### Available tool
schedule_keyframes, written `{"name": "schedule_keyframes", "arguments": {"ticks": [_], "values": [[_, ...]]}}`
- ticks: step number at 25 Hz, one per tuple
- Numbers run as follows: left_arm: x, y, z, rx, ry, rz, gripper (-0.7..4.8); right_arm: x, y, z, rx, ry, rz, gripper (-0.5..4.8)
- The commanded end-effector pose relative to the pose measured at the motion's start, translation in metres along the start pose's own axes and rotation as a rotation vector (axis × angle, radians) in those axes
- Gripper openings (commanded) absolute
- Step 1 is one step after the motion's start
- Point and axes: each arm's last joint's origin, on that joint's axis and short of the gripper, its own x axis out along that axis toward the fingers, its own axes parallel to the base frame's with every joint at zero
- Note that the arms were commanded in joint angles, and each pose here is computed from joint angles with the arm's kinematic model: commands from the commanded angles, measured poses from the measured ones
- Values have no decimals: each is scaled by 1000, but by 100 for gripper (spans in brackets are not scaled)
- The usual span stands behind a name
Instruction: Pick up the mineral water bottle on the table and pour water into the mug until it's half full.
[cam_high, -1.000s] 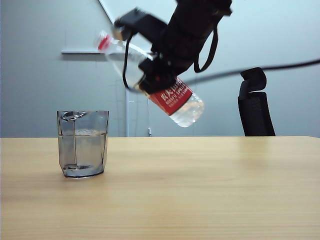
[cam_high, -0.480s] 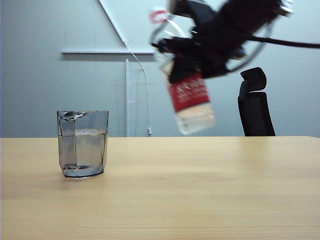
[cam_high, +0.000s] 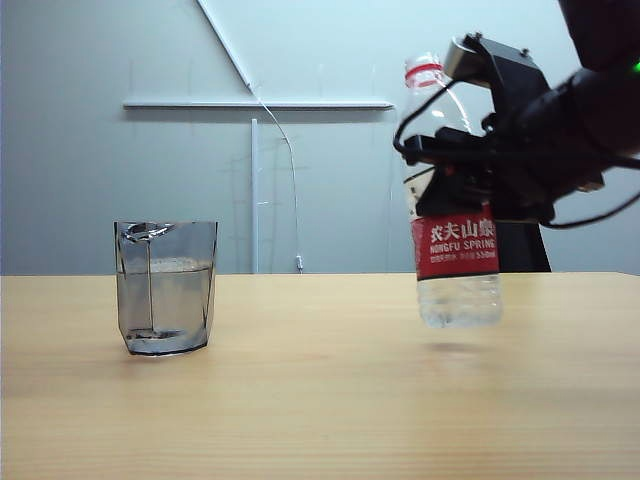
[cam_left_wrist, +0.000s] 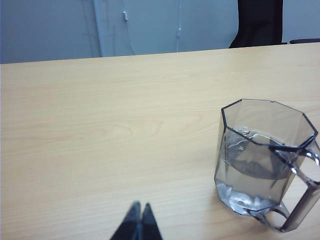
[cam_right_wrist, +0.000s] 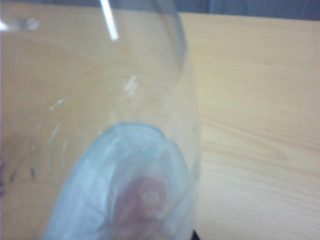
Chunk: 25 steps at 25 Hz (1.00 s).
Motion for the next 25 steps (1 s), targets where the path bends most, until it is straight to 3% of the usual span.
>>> {"name": "schedule_keyframes", "arguments": {"ticks": [1,13,18,25], "values": [[0,0,2,-3,-14,-2,-2,-6,-2,4,26,-133,-53,149],[0,1,2,-4,-14,6,-2,10,-6,-11,44,-149,-103,149],[0,1,2,-4,-14,5,-2,12,-6,-15,52,-132,-104,200],[0,0,2,-3,-14,3,-2,12,-7,-17,48,-109,-106,206]]}}
